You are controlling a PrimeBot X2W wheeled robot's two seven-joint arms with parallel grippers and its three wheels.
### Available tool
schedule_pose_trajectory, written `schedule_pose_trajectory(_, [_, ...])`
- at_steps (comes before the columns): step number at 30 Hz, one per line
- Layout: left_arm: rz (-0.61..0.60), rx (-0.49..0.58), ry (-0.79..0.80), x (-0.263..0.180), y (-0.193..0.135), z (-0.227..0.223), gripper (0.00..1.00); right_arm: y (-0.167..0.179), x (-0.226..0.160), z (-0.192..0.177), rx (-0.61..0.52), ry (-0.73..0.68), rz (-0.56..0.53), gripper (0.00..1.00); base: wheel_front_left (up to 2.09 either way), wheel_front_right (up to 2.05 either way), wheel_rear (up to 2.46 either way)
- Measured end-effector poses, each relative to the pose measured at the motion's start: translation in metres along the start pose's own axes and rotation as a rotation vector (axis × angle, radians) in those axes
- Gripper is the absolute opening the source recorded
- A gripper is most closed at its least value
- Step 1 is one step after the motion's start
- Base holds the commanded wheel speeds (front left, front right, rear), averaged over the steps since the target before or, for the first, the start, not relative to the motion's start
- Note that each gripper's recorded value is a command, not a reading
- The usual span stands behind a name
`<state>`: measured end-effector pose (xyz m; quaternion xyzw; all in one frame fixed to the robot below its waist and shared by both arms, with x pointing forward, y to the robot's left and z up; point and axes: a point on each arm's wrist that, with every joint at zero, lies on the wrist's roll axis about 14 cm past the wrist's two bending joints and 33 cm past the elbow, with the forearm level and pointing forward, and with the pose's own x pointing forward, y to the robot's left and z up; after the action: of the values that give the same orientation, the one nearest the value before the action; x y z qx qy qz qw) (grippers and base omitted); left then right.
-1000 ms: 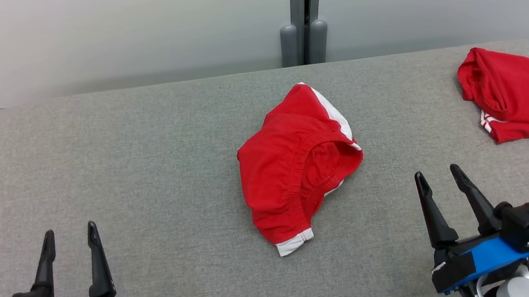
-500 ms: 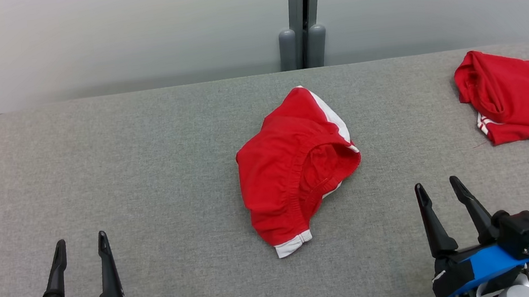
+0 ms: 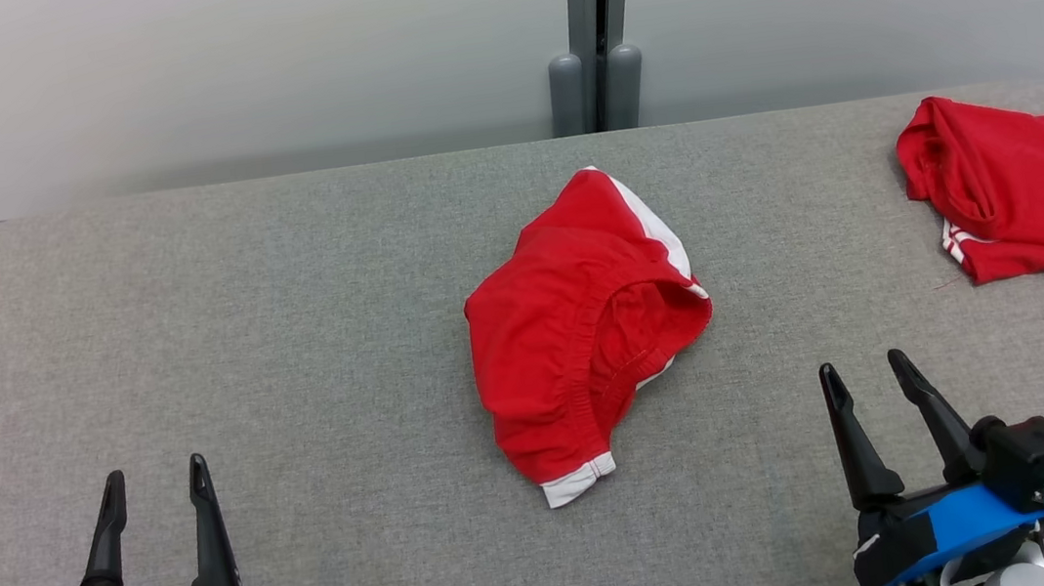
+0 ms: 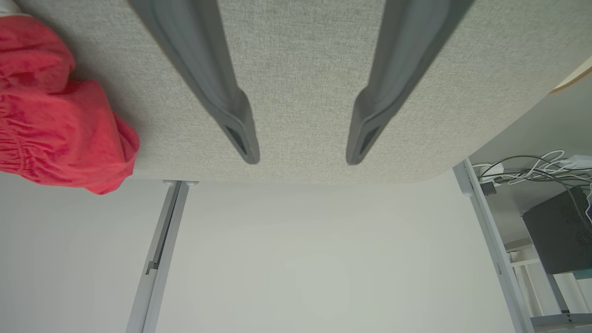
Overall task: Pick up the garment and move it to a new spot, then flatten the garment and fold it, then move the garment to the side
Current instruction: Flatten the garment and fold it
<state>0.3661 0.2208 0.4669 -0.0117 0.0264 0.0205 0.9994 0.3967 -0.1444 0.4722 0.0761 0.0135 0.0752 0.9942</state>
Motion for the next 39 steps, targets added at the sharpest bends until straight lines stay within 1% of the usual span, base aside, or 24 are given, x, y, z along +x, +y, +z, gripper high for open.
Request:
schedule_pose_trajectory(8, [0.007, 0.000, -0.003, 0.000, 0.003, 0.001, 1.00, 0.001, 0.000, -0.002, 0.002, 0.007, 0.002, 1.00, 0.00, 0.00, 0.00])
schedule_pose_trajectory(12, [0.010, 0.002, -0.003, 0.001, 0.004, 0.000, 1.00, 0.013, 0.004, -0.005, 0.006, 0.017, 0.038, 1.00, 0.00, 0.00, 0.00])
schedule_pose_trajectory(16, [0.010, -0.003, 0.000, 0.003, 0.003, -0.001, 1.00, 0.043, 0.023, 0.008, -0.005, -0.017, 0.137, 1.00, 0.00, 0.00, 0.00])
schedule_pose_trajectory(20, [0.016, -0.007, -0.009, 0.009, 0.004, 0.001, 1.00, 0.083, 0.036, 0.006, -0.021, 0.000, 0.263, 1.00, 0.00, 0.00, 0.00])
schedule_pose_trajectory(24, [0.019, -0.006, -0.008, 0.012, 0.005, 0.001, 1.00, 0.117, 0.038, -0.012, -0.023, 0.073, 0.372, 1.00, 0.00, 0.00, 0.00])
schedule_pose_trajectory(29, [0.027, -0.008, -0.009, 0.016, 0.007, 0.001, 1.00, 0.138, 0.032, -0.051, -0.027, 0.201, 0.450, 1.00, 0.00, 0.00, 0.00])
schedule_pose_trajectory(35, [0.034, -0.012, -0.005, 0.018, 0.007, -0.001, 1.00, 0.140, 0.027, -0.086, -0.032, 0.317, 0.469, 1.00, 0.00, 0.00, 0.00])
schedule_pose_trajectory(39, [0.041, -0.009, 0.001, 0.018, 0.011, -0.003, 1.00, 0.135, 0.026, -0.103, -0.029, 0.375, 0.460, 1.00, 0.00, 0.00, 0.00])
